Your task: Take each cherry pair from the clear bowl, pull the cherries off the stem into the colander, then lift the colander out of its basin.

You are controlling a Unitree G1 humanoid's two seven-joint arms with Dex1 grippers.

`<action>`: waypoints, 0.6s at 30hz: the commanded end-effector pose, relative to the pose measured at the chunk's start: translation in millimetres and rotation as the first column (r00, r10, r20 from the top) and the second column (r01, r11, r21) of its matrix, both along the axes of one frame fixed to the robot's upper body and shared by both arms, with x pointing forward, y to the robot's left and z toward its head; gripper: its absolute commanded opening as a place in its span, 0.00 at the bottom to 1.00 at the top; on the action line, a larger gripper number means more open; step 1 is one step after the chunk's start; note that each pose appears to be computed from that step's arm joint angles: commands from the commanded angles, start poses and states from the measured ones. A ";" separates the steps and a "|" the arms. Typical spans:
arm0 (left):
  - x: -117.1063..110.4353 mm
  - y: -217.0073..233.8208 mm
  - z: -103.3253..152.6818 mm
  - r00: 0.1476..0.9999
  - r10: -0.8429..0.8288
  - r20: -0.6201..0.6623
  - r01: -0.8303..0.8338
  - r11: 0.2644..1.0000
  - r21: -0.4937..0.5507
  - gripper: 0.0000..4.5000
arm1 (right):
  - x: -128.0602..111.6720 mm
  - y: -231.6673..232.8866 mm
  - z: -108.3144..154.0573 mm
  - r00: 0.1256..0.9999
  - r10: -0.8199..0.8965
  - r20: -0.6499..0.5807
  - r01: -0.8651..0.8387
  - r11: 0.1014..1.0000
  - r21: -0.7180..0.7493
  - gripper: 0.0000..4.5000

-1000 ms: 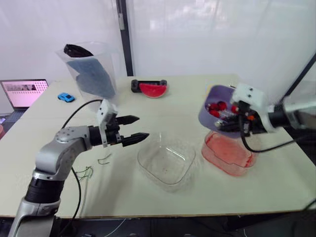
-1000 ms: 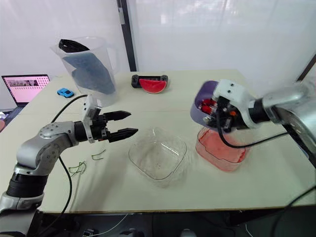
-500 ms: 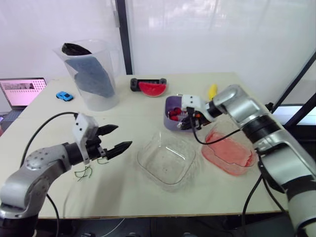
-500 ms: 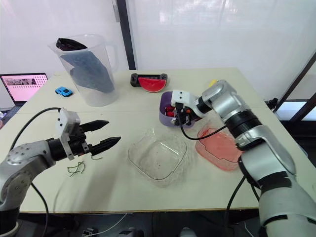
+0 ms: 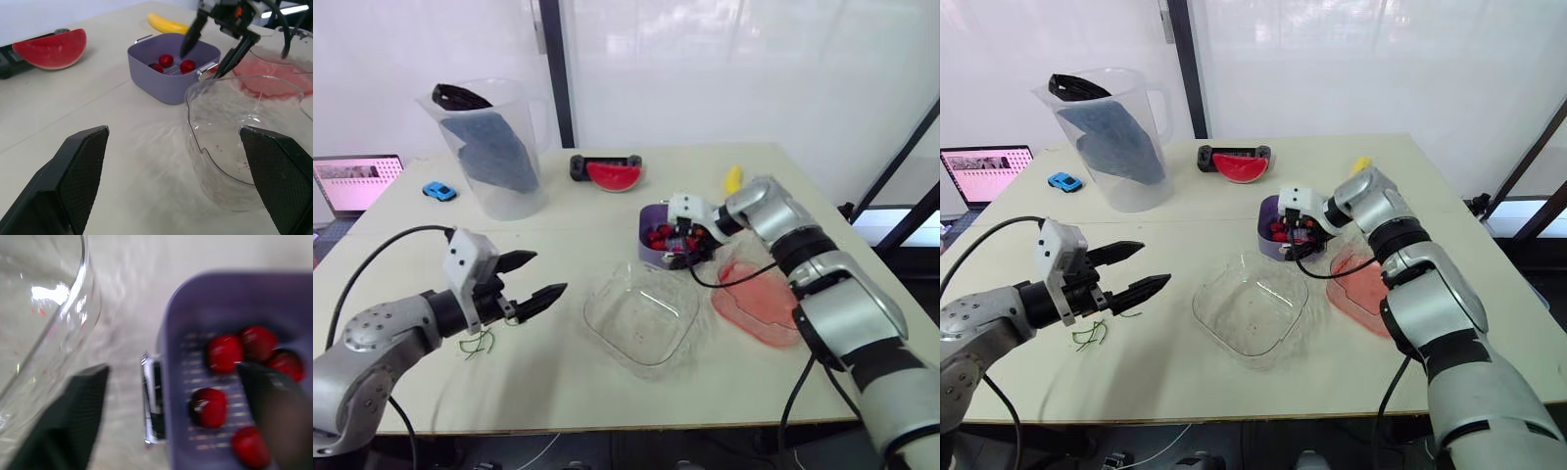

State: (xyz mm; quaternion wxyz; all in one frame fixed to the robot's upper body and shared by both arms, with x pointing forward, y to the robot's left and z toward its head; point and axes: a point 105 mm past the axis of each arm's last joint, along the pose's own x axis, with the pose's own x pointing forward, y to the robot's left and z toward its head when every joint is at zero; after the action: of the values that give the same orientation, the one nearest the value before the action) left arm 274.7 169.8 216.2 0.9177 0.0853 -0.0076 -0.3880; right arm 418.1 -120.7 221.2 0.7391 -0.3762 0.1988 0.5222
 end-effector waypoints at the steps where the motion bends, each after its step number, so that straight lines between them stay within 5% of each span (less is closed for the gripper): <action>1: 1.5 -1.9 9.3 0.999 -0.026 0.041 0.026 1.000 0.006 1.00 | -3.6 -1.6 46.6 0.996 0.008 0.084 -0.017 0.994 0.105 0.99; 5: 15.1 6.2 17.8 0.997 -0.041 0.068 0.040 0.999 0.020 1.00 | -13.3 -31.4 94.1 0.989 -0.088 0.121 0.050 0.957 0.287 0.99; 10: 35.9 19.1 24.8 0.996 -0.058 0.071 0.057 0.998 0.010 1.00 | -37.6 -78.2 123.2 0.950 -0.204 0.238 0.076 0.886 0.457 0.99; 18: 56.4 44.0 9.0 1.000 -0.017 0.022 0.016 0.998 0.063 1.00 | -93.8 -124.7 72.4 0.895 -0.350 0.278 0.181 0.852 0.491 0.99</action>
State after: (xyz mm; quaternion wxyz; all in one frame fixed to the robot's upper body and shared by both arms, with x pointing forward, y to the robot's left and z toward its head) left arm 333.0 210.0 218.8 0.9135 0.0949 0.0047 -0.3957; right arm 340.5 -247.3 255.6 0.8925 -0.2350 0.0604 0.3803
